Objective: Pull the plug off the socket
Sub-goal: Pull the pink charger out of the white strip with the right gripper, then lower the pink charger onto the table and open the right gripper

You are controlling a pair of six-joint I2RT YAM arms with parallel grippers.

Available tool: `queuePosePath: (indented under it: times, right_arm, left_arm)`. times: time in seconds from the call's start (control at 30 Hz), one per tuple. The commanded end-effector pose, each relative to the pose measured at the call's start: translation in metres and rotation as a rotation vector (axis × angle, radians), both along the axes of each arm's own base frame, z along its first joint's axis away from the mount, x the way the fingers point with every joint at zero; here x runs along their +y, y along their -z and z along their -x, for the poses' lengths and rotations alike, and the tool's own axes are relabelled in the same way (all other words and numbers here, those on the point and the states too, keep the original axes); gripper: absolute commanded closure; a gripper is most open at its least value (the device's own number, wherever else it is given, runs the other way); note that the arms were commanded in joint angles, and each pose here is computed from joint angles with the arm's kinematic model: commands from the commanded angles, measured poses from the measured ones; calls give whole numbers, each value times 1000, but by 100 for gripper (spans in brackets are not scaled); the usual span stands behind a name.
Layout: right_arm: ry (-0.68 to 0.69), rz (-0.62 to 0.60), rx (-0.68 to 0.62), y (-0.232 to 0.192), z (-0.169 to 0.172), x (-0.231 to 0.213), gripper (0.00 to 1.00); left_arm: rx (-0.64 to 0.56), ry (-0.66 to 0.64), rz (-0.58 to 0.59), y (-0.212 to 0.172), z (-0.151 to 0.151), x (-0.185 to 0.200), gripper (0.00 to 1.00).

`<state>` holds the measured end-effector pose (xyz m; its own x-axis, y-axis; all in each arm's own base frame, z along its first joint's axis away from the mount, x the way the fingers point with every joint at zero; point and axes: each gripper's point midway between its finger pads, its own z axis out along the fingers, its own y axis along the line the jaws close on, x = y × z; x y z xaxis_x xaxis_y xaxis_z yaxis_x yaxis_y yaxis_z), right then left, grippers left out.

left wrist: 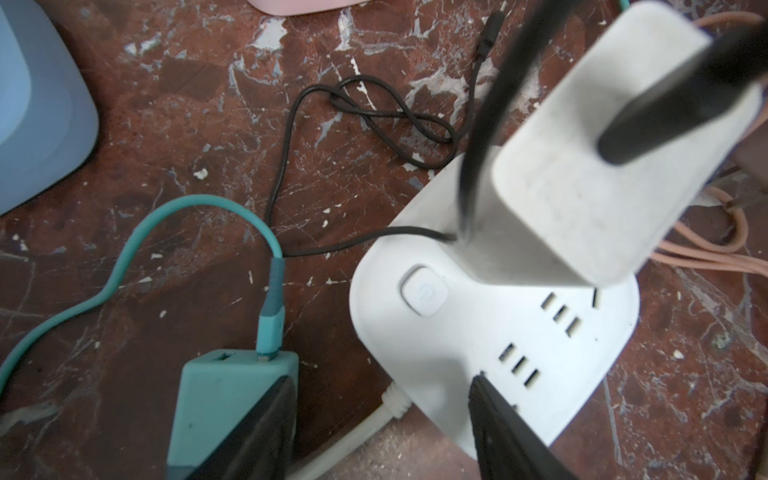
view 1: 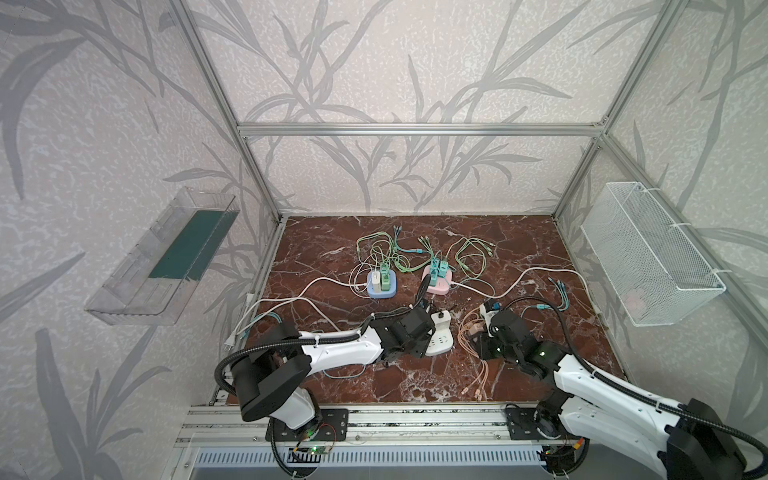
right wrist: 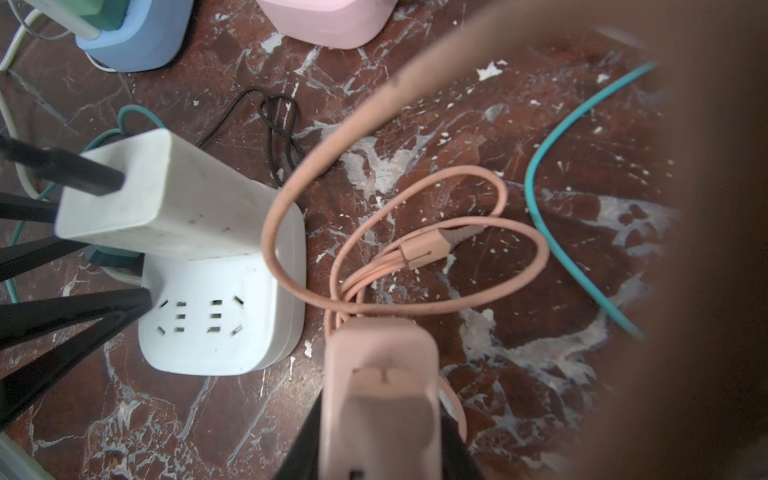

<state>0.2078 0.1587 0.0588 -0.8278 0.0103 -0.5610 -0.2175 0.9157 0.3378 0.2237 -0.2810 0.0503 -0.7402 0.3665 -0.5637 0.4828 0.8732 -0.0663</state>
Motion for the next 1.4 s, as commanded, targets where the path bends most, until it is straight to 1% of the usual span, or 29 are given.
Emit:
queuePosePath:
  times: [0.0, 0.17, 0.5, 0.73, 0.87, 0.97, 1.17, 1.37]
  right_arm:
    - [2, -41, 52, 6, 8, -1, 80]
    - [19, -72, 93, 13, 10, -2, 79]
    - [59, -64, 144, 23, 9, -11, 78]
    - [92, -55, 159, 26, 7, -18, 64]
    - [104, -48, 149, 22, 5, -20, 53]
    - [114, -29, 136, 17, 4, -24, 46]
    - [124, 11, 87, -1, 0, -32, 38]
    - [130, 26, 28, -25, -2, -38, 34]
  left_arm:
    - [-36, 4, 16, -9, -1, 2, 33]
    - [-42, 11, 23, -11, 0, 1, 33]
    - [-50, 16, 31, -13, 0, 1, 33]
    - [-81, 5, 52, -20, -1, 3, 32]
    - [-99, 7, 75, -25, -1, 4, 32]
    - [-111, 7, 83, -27, -1, 5, 32]
    - [-133, -13, 78, -31, -4, 10, 32]
    - [-138, -19, 80, -32, -4, 11, 30]
